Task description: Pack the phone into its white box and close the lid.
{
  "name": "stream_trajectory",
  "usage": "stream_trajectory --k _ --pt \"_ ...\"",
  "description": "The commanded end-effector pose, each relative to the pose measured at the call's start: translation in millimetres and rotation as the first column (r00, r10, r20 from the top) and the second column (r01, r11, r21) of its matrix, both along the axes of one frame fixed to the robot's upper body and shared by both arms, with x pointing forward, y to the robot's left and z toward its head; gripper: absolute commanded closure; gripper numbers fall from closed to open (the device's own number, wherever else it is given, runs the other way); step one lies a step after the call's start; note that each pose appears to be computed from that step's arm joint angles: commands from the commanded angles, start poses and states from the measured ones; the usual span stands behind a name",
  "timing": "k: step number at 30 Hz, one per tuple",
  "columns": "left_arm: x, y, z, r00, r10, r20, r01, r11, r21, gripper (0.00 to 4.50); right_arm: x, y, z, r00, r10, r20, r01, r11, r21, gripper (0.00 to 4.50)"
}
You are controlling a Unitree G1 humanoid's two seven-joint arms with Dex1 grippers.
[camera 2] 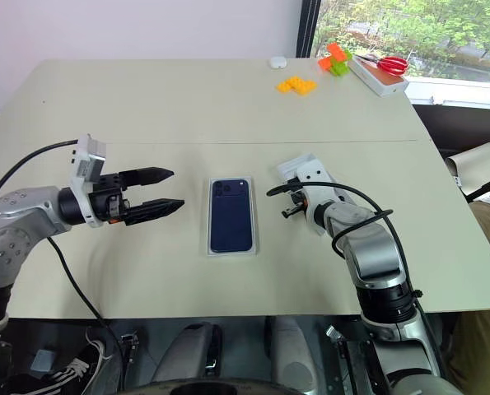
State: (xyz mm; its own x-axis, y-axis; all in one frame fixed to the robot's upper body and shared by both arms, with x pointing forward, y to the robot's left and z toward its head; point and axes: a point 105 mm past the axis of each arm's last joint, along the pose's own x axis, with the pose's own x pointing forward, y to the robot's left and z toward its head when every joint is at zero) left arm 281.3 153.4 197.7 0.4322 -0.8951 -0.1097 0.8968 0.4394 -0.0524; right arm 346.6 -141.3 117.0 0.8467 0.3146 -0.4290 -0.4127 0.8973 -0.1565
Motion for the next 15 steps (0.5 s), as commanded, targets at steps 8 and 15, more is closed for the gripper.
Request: stream_trajectory --k 8,15 --pt "-1 3 10 0.999 0.011 0.045 -0.011 1.0 0.003 0.0 14 7 34 0.995 -0.04 0.091 0.024 0.986 0.167 4.47" --pt "2 11 14 0.999 0.04 0.019 -0.04 0.999 -0.026 0.0 -2 69 104 0.968 0.192 0.162 -0.25 0.68 0.689 4.47"
